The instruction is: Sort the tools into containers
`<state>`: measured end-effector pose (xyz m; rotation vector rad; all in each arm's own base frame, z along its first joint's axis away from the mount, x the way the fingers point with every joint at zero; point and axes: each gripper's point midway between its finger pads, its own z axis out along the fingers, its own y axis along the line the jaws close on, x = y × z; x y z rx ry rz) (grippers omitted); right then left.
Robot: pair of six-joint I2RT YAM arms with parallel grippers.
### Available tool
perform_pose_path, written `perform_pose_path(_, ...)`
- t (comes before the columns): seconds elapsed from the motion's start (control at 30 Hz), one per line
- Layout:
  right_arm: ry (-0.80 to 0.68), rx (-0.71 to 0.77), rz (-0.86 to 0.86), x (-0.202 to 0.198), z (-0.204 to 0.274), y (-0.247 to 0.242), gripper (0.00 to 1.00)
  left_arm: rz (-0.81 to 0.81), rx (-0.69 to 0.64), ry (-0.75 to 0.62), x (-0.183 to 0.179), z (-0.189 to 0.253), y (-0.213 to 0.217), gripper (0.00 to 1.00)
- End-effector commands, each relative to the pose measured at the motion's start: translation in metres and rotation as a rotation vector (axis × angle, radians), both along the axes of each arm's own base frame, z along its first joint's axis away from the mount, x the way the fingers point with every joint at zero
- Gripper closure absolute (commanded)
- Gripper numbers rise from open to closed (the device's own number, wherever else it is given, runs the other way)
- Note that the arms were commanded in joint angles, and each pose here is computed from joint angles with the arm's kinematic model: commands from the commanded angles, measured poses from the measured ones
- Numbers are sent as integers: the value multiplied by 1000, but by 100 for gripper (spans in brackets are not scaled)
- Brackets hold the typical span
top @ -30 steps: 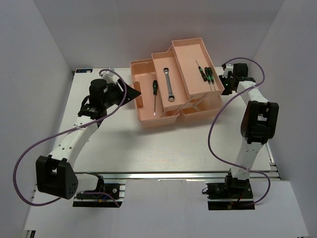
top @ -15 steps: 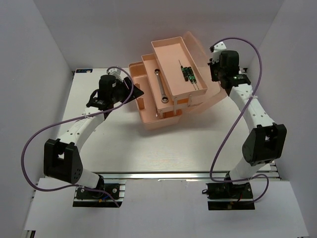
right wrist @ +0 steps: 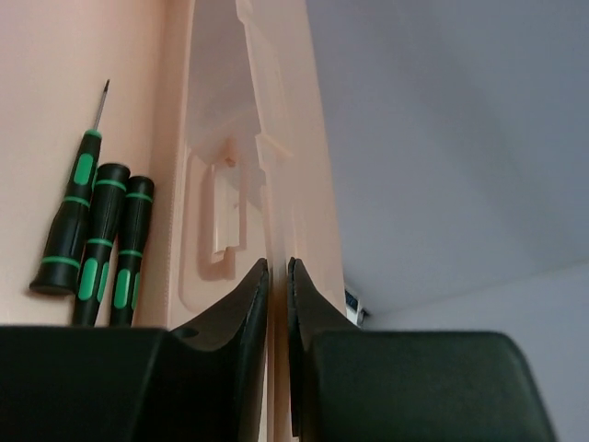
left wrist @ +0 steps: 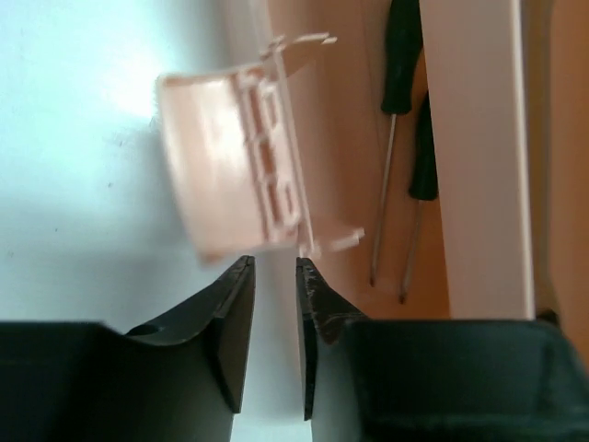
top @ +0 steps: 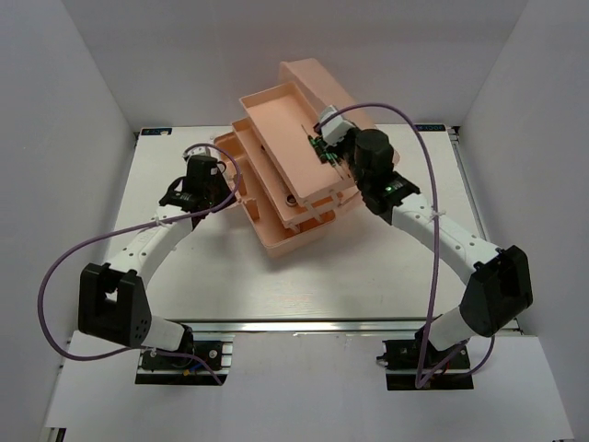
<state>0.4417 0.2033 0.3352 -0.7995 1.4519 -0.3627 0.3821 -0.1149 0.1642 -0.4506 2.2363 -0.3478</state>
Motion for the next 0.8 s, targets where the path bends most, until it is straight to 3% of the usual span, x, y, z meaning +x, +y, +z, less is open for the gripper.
perform_pose_path(0.0,-360,149,142,-37,108,43,100,-19,33,57,-9,-25,2,65)
perform_pose_path(0.3,-388,75,229,-67,85,87,100,-75,-5,229,-5,-74,-18,75)
perform_pose_path(0.5,-413,80,255,-73,89,94,100,-86,-23,229,-7,-83,-21,74)
perform_pose_path(0.77,-398,38,421,-136,61,133,100,-164,-237,183,30,-80,-69,73)
